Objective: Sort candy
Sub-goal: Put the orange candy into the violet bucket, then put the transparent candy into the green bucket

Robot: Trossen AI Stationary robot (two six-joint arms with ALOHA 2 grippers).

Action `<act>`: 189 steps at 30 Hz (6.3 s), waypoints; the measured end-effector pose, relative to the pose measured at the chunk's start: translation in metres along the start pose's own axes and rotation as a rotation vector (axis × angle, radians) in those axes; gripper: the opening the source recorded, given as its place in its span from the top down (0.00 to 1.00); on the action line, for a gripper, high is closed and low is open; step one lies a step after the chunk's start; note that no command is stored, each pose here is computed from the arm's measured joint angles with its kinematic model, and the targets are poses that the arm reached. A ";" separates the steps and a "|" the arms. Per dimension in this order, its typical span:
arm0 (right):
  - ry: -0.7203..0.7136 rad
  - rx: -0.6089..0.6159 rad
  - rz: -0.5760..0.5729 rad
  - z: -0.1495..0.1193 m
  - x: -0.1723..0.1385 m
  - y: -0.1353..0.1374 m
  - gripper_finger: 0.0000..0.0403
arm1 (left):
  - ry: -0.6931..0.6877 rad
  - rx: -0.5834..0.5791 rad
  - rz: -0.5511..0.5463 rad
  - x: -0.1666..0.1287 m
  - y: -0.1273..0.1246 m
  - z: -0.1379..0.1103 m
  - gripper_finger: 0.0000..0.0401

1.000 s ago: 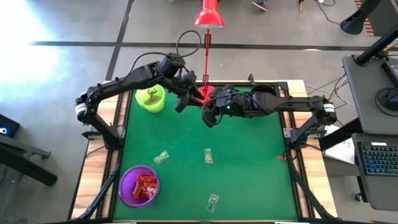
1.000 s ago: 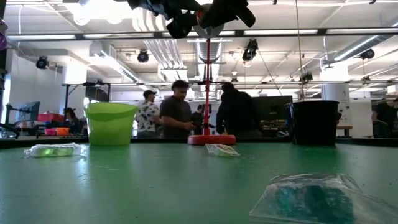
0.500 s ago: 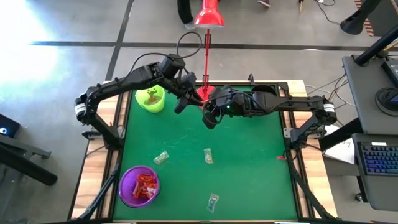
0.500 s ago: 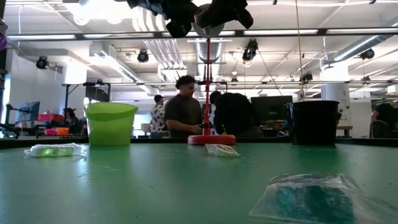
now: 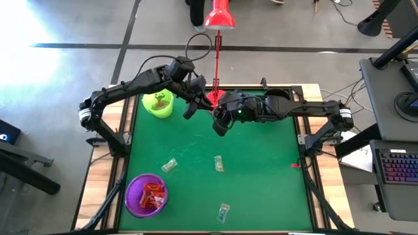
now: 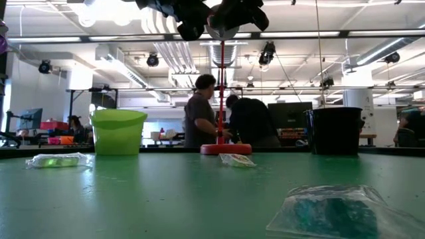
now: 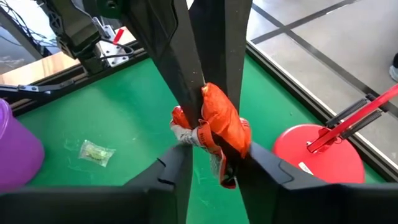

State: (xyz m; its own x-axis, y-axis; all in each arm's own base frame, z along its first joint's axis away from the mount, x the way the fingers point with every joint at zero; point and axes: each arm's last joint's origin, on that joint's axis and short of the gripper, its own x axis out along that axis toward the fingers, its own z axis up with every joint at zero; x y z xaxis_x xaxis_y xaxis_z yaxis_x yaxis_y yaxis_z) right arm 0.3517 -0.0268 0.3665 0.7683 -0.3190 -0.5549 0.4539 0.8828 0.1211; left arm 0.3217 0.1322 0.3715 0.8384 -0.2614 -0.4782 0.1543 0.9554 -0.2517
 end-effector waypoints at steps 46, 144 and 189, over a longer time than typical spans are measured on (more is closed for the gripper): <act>0.101 -0.055 -0.036 -0.008 -0.010 -0.006 0.63 | 0.890 -0.304 -0.162 -0.011 -0.148 -0.070 0.97; 0.689 0.462 -0.093 -0.162 0.113 0.073 0.54 | 0.182 -0.095 0.723 -0.142 -0.215 -0.080 0.73; 0.550 0.385 0.003 -0.115 0.108 0.091 0.98 | 0.226 0.019 0.762 -0.141 -0.209 -0.079 0.73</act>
State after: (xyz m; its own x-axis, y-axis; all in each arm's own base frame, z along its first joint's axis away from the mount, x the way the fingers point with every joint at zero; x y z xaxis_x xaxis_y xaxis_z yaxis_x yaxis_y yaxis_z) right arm 0.4237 0.0588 0.2230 0.4744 -0.0044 -0.8803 0.6588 0.6651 0.3517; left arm 0.1302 -0.0410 0.4248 0.5909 0.4453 -0.6728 -0.4080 0.8843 0.2270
